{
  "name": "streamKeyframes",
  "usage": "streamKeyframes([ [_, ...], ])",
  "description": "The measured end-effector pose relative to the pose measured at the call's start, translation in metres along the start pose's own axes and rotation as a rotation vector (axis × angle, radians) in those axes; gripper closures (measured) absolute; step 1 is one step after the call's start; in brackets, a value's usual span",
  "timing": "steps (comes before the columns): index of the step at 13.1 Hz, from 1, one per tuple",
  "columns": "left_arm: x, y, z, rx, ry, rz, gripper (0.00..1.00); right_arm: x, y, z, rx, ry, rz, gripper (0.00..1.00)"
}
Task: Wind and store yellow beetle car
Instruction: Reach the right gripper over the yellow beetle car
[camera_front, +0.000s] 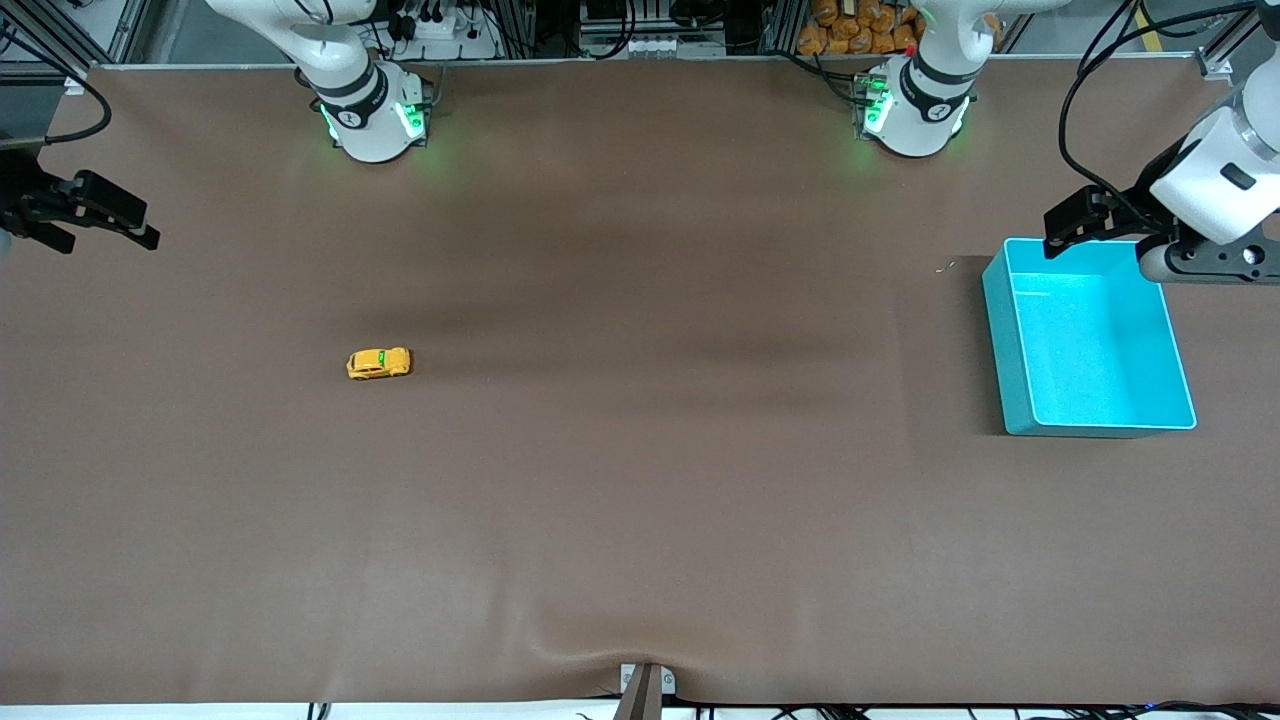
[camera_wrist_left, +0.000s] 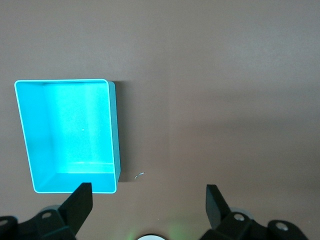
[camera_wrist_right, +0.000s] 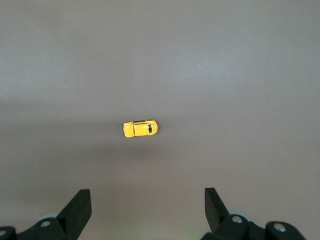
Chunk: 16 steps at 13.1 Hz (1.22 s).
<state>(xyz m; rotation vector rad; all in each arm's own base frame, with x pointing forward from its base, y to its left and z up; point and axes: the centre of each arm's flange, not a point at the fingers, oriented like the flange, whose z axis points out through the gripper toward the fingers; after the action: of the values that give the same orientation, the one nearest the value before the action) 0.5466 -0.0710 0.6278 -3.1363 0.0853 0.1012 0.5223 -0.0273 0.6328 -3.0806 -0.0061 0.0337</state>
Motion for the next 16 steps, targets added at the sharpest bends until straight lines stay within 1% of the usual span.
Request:
streamKeyframes([
  [11, 0.000, -0.003, 0.000, 0.000, 0.000, -0.006, 0.00, -0.001, -0.007, -0.005, 0.000, -0.004, -0.018, 0.00],
  [15, 0.001, -0.014, 0.000, 0.015, 0.001, -0.024, 0.00, -0.002, -0.026, -0.018, -0.003, 0.014, -0.060, 0.00],
  [16, 0.001, -0.015, 0.000, 0.016, 0.001, -0.024, 0.00, -0.002, -0.032, -0.015, -0.003, 0.010, -0.082, 0.00],
])
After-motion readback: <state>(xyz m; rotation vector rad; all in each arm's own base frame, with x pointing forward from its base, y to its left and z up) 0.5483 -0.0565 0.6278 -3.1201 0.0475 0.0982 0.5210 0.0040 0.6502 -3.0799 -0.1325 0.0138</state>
